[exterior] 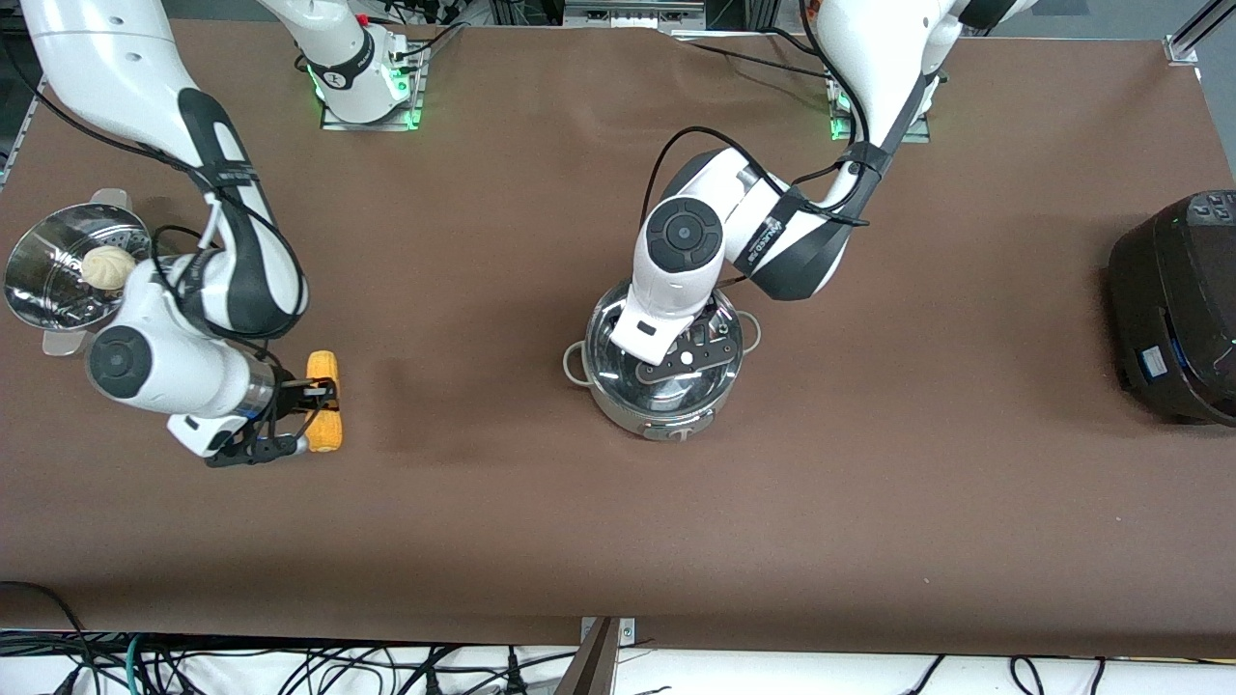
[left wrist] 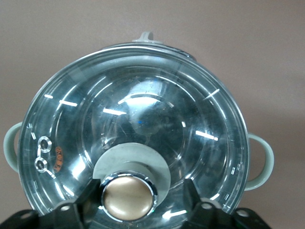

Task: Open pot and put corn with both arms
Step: 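Lift the glass lid off the pot with the left gripper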

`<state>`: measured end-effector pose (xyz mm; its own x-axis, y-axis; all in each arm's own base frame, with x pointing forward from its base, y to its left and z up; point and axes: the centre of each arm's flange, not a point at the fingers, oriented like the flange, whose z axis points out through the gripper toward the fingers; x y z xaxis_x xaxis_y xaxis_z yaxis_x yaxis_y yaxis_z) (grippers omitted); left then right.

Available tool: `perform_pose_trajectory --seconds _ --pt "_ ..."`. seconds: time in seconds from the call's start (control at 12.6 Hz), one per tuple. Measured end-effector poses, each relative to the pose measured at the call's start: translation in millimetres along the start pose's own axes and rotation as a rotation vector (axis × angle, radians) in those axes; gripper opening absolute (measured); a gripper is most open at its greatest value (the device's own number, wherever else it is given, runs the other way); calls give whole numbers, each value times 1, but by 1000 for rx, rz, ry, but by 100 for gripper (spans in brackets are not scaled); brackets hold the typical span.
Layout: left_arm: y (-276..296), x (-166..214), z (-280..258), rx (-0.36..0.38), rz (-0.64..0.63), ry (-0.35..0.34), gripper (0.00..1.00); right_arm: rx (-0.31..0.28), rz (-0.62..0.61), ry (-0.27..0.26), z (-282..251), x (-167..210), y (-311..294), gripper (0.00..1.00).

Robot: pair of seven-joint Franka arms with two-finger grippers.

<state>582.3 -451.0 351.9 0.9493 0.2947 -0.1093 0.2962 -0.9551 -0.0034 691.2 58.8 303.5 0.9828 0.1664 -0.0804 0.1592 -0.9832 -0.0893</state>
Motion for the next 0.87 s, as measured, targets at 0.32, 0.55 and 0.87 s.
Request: perform_pose_trajectory --seconds 0.32,0.55,0.87 --pt "-3 1 0 10 -2 -7 50 -9 19 -26 -62 4 15 32" --pt "-5 2 -1 14 10 -10 50 -9 31 -64 -99 0 23 32" --pt "-29 19 -30 29 -11 -18 50 -8 29 -95 -172 -12 20 32"
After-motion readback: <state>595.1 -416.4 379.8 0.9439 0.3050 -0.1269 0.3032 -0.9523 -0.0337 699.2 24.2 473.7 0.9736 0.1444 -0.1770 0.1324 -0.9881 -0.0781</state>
